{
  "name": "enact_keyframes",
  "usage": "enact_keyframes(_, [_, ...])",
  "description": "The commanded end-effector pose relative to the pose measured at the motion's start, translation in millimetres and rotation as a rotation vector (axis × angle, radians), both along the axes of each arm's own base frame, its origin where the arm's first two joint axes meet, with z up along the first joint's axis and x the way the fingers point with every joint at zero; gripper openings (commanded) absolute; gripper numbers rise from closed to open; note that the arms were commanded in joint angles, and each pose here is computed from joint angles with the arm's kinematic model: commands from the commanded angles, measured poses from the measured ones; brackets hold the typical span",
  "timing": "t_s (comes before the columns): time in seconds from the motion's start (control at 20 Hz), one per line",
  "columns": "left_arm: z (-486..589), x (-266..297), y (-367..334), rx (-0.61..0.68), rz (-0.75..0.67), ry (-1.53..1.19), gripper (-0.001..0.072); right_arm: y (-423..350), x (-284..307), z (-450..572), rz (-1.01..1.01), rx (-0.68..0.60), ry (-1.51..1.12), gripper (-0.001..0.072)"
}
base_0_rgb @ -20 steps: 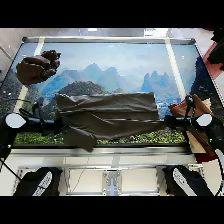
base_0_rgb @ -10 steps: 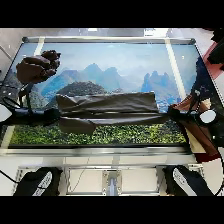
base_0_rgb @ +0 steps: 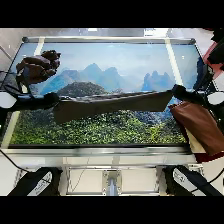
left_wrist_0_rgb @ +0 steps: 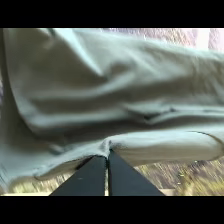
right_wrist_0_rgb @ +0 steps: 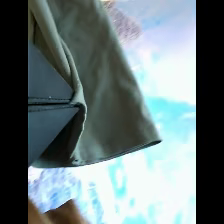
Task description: Fold the shirts.
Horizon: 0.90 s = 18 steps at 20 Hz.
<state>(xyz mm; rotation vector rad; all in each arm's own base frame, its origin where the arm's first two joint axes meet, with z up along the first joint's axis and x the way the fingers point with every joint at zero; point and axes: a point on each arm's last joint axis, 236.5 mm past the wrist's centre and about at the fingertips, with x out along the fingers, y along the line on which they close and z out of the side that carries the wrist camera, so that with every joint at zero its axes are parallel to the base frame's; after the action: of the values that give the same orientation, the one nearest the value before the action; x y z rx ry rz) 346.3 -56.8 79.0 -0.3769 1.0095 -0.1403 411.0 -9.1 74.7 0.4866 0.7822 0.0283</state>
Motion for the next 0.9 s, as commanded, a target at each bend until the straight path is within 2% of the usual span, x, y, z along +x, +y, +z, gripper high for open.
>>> enact_keyframes(0.0, [-23.9,30.0,3.5,0.025,-0.024,0.019,0.0010,4.5,39.2,-0.2,-0.021,0.072,-0.044,0.0025])
enact_keyframes(0.25, [-86.5,38.5,-1.3,0.006,-0.055,0.163,0.0010,36.4,71.3,-69.8,0.021,0.056,0.040,0.0026])
enact_keyframes(0.7, [-120.3,77.4,12.0,0.024,0.023,0.106,0.0012,45.0,78.4,-139.3,0.022,0.052,0.151,0.0026])
enact_keyframes(0.75, [-116.5,84.0,11.1,0.008,0.041,0.080,0.0038,45.0,78.4,-139.3,0.022,0.052,0.151,0.0028])
enact_keyframes(0.8, [-111.7,91.6,10.0,-0.012,0.064,0.049,0.0233,45.0,78.5,-139.2,0.021,0.053,0.151,0.0028])
enact_keyframes(0.85, [-105.8,99.2,8.6,-0.038,0.089,0.019,0.0502,45.0,79.3,-137.5,0.023,0.054,0.149,0.0043])
